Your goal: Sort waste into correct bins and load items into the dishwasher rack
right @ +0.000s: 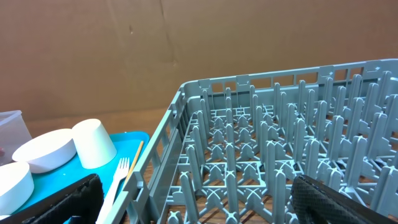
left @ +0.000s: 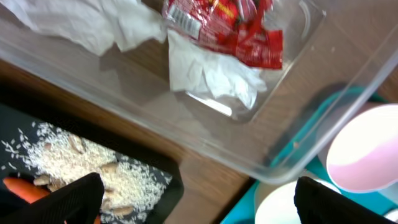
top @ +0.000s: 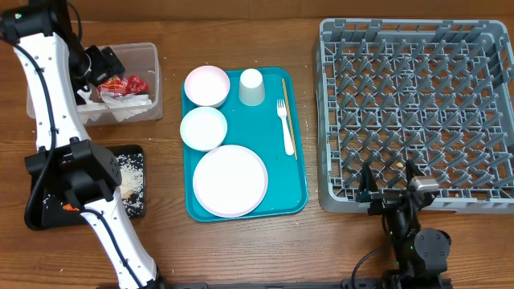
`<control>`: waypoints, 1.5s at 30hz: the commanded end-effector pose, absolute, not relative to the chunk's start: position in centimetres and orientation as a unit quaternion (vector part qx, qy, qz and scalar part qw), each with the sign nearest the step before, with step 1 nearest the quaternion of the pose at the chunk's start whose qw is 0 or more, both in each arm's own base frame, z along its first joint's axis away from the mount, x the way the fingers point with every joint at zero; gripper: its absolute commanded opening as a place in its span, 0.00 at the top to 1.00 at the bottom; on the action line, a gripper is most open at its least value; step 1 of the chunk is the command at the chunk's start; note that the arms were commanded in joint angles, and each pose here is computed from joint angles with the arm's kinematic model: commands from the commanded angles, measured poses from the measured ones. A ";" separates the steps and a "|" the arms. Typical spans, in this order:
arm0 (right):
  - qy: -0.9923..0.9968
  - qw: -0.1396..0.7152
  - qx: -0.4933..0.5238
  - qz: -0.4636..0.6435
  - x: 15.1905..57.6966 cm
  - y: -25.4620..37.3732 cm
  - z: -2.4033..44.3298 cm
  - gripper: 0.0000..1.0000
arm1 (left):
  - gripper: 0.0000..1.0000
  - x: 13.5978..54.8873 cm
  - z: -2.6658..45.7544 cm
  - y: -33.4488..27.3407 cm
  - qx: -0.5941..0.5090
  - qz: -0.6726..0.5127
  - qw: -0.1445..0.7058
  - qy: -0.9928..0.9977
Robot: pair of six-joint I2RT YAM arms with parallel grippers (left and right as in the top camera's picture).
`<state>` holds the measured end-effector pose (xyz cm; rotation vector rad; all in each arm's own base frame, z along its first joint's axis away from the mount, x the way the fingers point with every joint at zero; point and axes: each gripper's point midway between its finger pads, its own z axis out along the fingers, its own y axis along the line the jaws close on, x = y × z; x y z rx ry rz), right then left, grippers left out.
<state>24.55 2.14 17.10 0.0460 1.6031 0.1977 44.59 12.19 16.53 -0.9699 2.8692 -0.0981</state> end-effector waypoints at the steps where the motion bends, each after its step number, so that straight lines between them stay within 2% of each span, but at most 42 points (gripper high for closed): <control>1: 0.716 0.693 0.019 0.087 24.6 2.2 16.9 0.00 | 0.00 44.6 18.3 10.5 -0.284 -0.065 0.067 0.954; 7: 0.716 0.693 0.020 0.087 24.6 2.2 16.9 0.00 | 0.00 44.0 24.9 5.7 -0.208 -0.151 0.136 0.957; 12: 0.716 0.693 0.019 0.087 24.6 2.2 16.9 0.00 | 0.00 40.7 30.0 4.0 -0.184 -0.112 0.189 0.958; 15: 0.716 0.693 0.020 0.087 24.6 2.2 16.9 0.00 | 0.00 37.9 31.2 3.8 -0.190 -0.077 0.193 0.960; 22: 0.716 0.693 0.020 0.087 24.6 2.2 16.9 0.00 | 0.00 29.1 28.4 1.0 -0.205 -0.107 0.119 0.966; 27: 0.716 0.693 0.020 0.087 24.6 2.2 16.9 0.00 | 0.00 25.9 26.7 1.1 -0.218 -0.109 0.157 0.957; 35: 0.716 0.693 0.020 0.087 24.6 2.2 16.9 0.00 | 0.00 22.8 26.6 6.0 -0.381 -0.109 0.256 0.882; 45: 0.716 0.693 0.020 0.087 24.6 2.2 16.9 0.00 | 0.00 20.8 23.7 14.1 -0.591 -0.120 0.203 0.772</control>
